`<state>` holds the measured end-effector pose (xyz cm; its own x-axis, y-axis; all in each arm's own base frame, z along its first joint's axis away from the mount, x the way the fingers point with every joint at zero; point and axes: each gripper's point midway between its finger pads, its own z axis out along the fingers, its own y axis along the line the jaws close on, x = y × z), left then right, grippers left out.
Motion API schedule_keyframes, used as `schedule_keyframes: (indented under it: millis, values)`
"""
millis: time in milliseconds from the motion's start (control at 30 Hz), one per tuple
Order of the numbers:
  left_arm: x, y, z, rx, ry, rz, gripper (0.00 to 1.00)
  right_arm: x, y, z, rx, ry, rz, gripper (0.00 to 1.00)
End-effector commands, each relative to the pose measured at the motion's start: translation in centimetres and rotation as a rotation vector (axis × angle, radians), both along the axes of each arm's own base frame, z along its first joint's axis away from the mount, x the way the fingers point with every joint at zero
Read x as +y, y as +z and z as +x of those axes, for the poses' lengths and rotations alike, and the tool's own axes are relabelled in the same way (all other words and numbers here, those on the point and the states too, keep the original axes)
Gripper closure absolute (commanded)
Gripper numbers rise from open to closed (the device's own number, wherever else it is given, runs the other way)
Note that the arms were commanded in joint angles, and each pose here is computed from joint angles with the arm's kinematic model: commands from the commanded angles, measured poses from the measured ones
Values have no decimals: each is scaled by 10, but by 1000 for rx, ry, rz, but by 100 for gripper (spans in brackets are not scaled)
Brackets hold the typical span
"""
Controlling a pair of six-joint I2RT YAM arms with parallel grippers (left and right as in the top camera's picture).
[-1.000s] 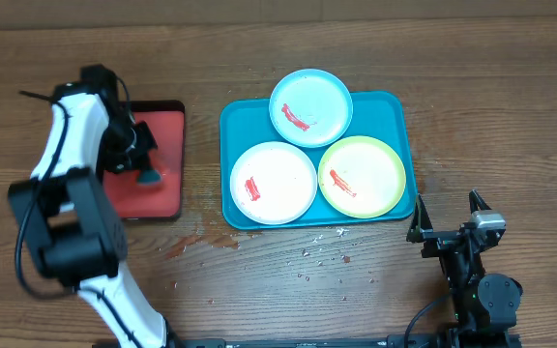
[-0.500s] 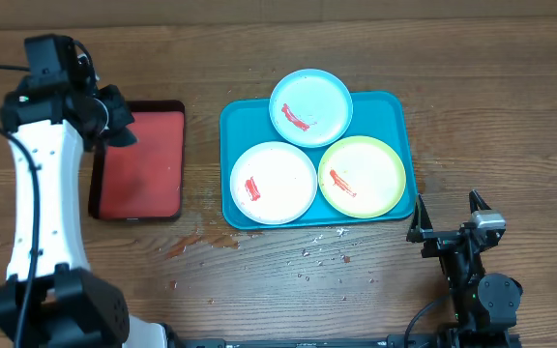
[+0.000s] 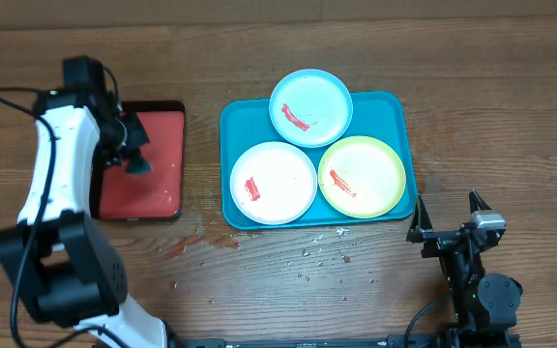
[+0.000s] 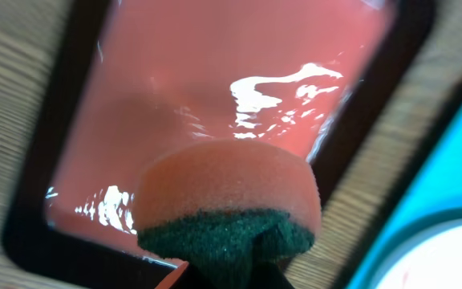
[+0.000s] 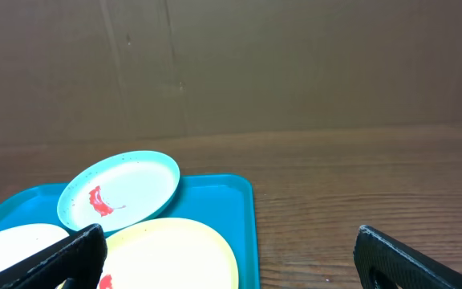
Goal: Clean dirty plates on tray and stack at the side
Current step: 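Lift the sponge with the left gripper and carry it to the white plate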
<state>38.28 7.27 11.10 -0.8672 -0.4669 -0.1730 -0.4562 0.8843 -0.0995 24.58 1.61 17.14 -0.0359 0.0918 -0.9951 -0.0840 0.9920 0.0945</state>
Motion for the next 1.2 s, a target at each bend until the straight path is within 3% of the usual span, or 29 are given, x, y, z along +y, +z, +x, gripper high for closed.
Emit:
schedule_keyframes:
  millis: [0, 200, 367, 567, 833, 967, 1167]
  values:
    - [-3, 62, 9, -160, -30, 44, 96, 0, -2, 0, -3, 0, 3, 0]
    - [20, 1, 4, -81, 48, 188, 96, 0, -2, 0, -3, 0, 3, 0]
    - [14, -49, -4, 0, 30, 148, 96, 0, -2, 0, -3, 0, 3, 0]
    - [8, 11, 4, -41, -3, 125, 96, 0, -2, 0, -3, 0, 3, 0]
    - [-65, 119, 15, -243, -129, -216, 96, 0, -2, 0, -3, 0, 3, 0]
    - [-115, 125, 7, -222, -198, -400, 96, 0, -2, 0, -3, 0, 3, 0]
    - [-193, 92, -11, -127, -357, -420, 96, 0, -2, 0, -3, 0, 3, 0]
